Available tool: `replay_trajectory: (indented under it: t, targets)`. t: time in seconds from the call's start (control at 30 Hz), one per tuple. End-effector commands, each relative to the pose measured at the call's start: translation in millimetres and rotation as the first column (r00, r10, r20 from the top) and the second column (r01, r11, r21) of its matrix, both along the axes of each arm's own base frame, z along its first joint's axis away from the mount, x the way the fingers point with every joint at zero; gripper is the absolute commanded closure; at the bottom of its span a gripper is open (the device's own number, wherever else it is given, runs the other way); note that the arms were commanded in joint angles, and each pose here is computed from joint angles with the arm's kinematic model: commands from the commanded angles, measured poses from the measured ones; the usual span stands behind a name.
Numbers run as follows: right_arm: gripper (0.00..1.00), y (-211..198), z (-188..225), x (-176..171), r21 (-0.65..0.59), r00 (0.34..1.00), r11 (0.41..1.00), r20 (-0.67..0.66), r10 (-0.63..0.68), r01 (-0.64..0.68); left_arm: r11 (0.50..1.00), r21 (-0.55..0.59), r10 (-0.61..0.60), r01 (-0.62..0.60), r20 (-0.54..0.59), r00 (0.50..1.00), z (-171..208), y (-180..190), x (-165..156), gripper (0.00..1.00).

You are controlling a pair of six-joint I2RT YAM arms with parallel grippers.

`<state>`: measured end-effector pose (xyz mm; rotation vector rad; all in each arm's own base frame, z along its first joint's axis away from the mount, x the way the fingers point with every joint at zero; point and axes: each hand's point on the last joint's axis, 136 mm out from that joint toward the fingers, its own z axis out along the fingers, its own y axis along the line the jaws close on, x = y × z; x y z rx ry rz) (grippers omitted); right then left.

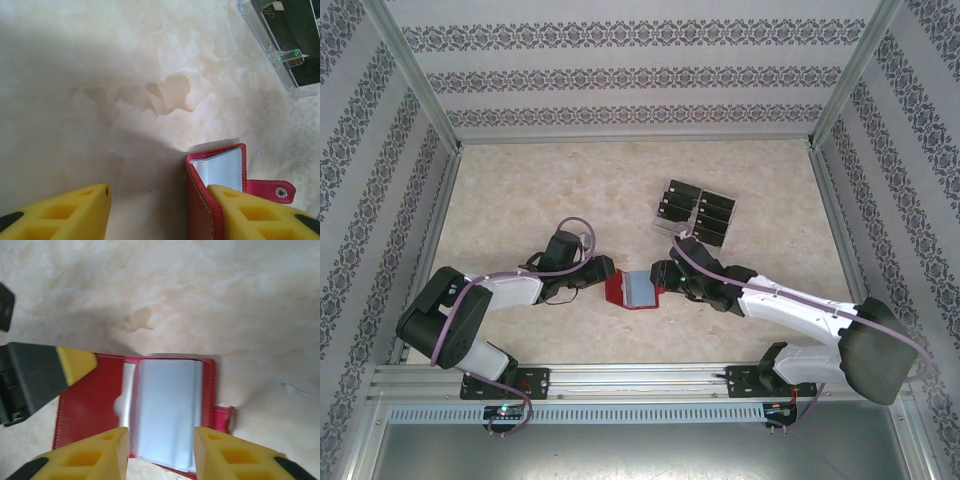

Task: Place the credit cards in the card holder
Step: Open the card holder at the center of the table.

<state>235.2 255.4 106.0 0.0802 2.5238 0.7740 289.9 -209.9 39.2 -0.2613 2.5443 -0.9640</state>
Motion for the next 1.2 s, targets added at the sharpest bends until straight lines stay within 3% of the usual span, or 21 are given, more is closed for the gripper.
replay_trajectory:
  t: [0.0,0.23,0.43,0.57,0.83,1.17]
  targets:
    - [0.7,35,6,-1,0.066,0.995,0.994,-0.015,0.094,-0.093,0.997,0.081,-0.02,0.02,0.006,1.0,-3,6,-2,0.44]
    - [0.9,76,-34,2,0.079,0.978,0.981,-0.098,0.184,-0.176,0.97,0.243,-0.015,0.02,-0.022,1.0,-9,29,-5,0.41]
    - [0.94,49,-78,-1,0.006,0.981,0.996,-0.172,0.092,-0.092,0.923,0.382,-0.026,0.04,-0.044,0.999,-11,49,-6,0.4]
    - [0.93,41,-91,-5,-0.02,0.979,0.997,-0.191,0.076,-0.081,0.914,0.398,-0.055,0.075,-0.062,0.997,-16,48,-7,0.4]
    - [0.93,39,-99,-4,-0.03,0.978,0.997,-0.201,0.058,-0.066,0.937,0.341,-0.089,0.08,0.013,0.996,23,35,4,0.38]
    - [0.92,37,-96,-4,-0.026,0.981,0.998,-0.189,0.048,-0.053,0.999,0.032,-0.028,0.023,0.159,0.987,104,-2,6,0.33]
